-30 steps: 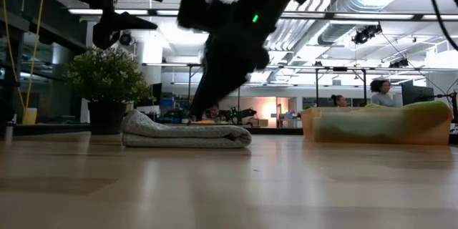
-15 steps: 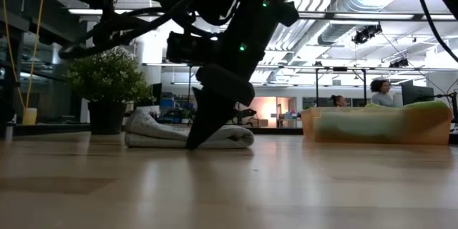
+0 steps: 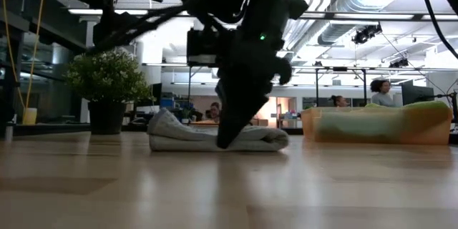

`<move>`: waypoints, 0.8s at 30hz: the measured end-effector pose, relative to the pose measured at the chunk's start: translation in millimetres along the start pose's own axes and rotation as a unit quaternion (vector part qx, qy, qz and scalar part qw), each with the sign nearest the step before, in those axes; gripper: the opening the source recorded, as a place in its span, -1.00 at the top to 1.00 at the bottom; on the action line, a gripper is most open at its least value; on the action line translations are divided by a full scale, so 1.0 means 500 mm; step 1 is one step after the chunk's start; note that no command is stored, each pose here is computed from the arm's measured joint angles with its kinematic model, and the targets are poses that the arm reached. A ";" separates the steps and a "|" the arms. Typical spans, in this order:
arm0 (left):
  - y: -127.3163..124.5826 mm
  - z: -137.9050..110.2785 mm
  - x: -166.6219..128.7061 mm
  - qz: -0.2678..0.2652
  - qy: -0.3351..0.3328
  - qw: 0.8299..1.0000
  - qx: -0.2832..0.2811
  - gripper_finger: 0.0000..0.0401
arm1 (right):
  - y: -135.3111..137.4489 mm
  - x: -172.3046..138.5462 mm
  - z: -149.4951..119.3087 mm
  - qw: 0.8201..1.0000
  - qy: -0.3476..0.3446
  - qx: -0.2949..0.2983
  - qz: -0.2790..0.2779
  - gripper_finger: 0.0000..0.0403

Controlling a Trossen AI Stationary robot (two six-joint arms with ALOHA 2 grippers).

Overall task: Fold microfiber towels
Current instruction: Put the gray microfiber cloth into the orange bin

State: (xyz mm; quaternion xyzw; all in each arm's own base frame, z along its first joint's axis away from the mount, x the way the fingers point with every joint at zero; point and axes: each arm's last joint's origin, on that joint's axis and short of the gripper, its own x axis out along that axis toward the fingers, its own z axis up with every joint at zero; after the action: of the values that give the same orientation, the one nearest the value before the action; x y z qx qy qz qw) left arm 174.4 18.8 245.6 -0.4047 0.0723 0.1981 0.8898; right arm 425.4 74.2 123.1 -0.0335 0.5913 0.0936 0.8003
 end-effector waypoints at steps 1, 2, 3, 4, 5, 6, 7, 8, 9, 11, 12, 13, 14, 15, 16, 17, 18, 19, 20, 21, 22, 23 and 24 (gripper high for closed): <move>0.000 0.000 0.000 0.000 0.000 1.000 0.000 -0.11 | 0.002 -0.006 0.000 1.000 -0.001 -0.001 0.017 0.98; 0.000 0.000 0.000 0.000 0.000 1.000 0.000 -0.11 | 0.003 -0.009 -0.002 0.999 0.002 0.000 0.033 0.98; 0.000 0.000 0.000 0.000 0.000 1.000 0.000 -0.11 | 0.002 -0.012 -0.002 0.999 0.003 0.002 0.047 0.99; 0.000 0.000 0.000 0.000 0.000 1.000 0.000 -0.11 | 0.001 -0.019 -0.002 0.998 0.002 0.003 0.060 0.99; 0.000 0.000 0.000 0.000 0.000 1.000 0.000 -0.11 | -0.004 -0.020 -0.003 0.997 0.004 0.007 0.077 0.99; 0.000 0.000 0.000 0.000 0.000 1.000 0.000 -0.11 | -0.009 -0.025 -0.004 0.996 0.004 0.011 0.093 0.99; 0.000 0.000 0.000 0.000 0.000 1.000 0.000 -0.11 | -0.014 -0.029 -0.005 0.994 0.005 0.016 0.112 0.99; 0.000 0.000 0.000 0.000 0.000 1.000 0.000 -0.11 | -0.019 -0.034 -0.007 0.991 0.008 0.019 0.132 0.99; 0.000 0.000 0.000 0.000 0.000 1.000 0.000 -0.11 | -0.022 -0.040 -0.009 0.988 0.007 0.019 0.150 1.00; 0.000 0.000 0.000 0.000 0.000 1.000 0.000 -0.11 | -0.030 -0.051 -0.011 0.983 0.007 0.024 0.180 1.00; 0.000 0.000 0.000 0.000 0.000 1.000 0.000 -0.11 | -0.035 -0.060 -0.010 0.982 0.001 0.026 0.189 1.00; 0.000 0.000 0.000 0.000 0.001 1.000 0.000 -0.11 | -0.039 -0.068 -0.010 0.979 -0.002 0.026 0.200 1.00; 0.000 0.000 0.000 0.000 0.000 1.000 0.000 -0.11 | -0.043 -0.079 -0.010 0.977 -0.005 0.027 0.213 1.00; 0.000 0.000 0.000 0.000 0.000 1.000 0.000 -0.11 | -0.047 -0.087 -0.012 0.975 -0.004 0.027 0.222 1.00; 0.000 0.000 0.000 0.000 0.000 1.000 0.000 -0.11 | -0.050 -0.091 -0.013 0.972 -0.005 0.027 0.233 1.00; 0.000 0.000 0.000 0.000 0.000 1.000 0.000 -0.11 | -0.054 -0.097 -0.013 0.970 -0.008 0.027 0.242 1.00; 0.000 0.000 0.000 0.000 0.001 1.000 0.001 -0.11 | -0.057 -0.103 -0.016 0.968 -0.006 0.029 0.248 1.00; 0.000 0.000 0.000 0.000 0.001 1.000 0.001 -0.11 | -0.060 -0.113 -0.016 0.967 -0.010 0.029 0.254 1.00; 0.000 0.000 0.000 0.000 0.001 1.000 0.001 -0.11 | -0.060 -0.125 -0.016 0.966 -0.014 0.027 0.256 1.00; 0.000 -0.001 0.000 0.001 0.001 1.000 0.003 -0.11 | -0.062 -0.137 -0.017 0.965 -0.018 0.025 0.262 1.00; 0.000 -0.001 0.000 0.001 0.001 1.000 0.007 -0.11 | -0.063 -0.152 -0.017 0.963 -0.024 0.022 0.266 1.00; 0.000 -0.001 0.000 0.001 0.002 1.000 0.011 -0.11 | -0.065 -0.163 -0.020 0.962 -0.022 0.024 0.270 1.00; 0.000 0.000 0.000 0.001 0.001 1.000 0.014 -0.11 | -0.067 -0.176 -0.021 0.960 -0.028 0.025 0.278 1.00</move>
State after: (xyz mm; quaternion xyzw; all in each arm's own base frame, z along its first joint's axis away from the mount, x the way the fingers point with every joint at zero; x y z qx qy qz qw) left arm 174.3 18.7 245.3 -0.3926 0.0765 0.1971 0.8951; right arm 396.7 29.9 202.0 0.1552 0.5571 0.2983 0.7593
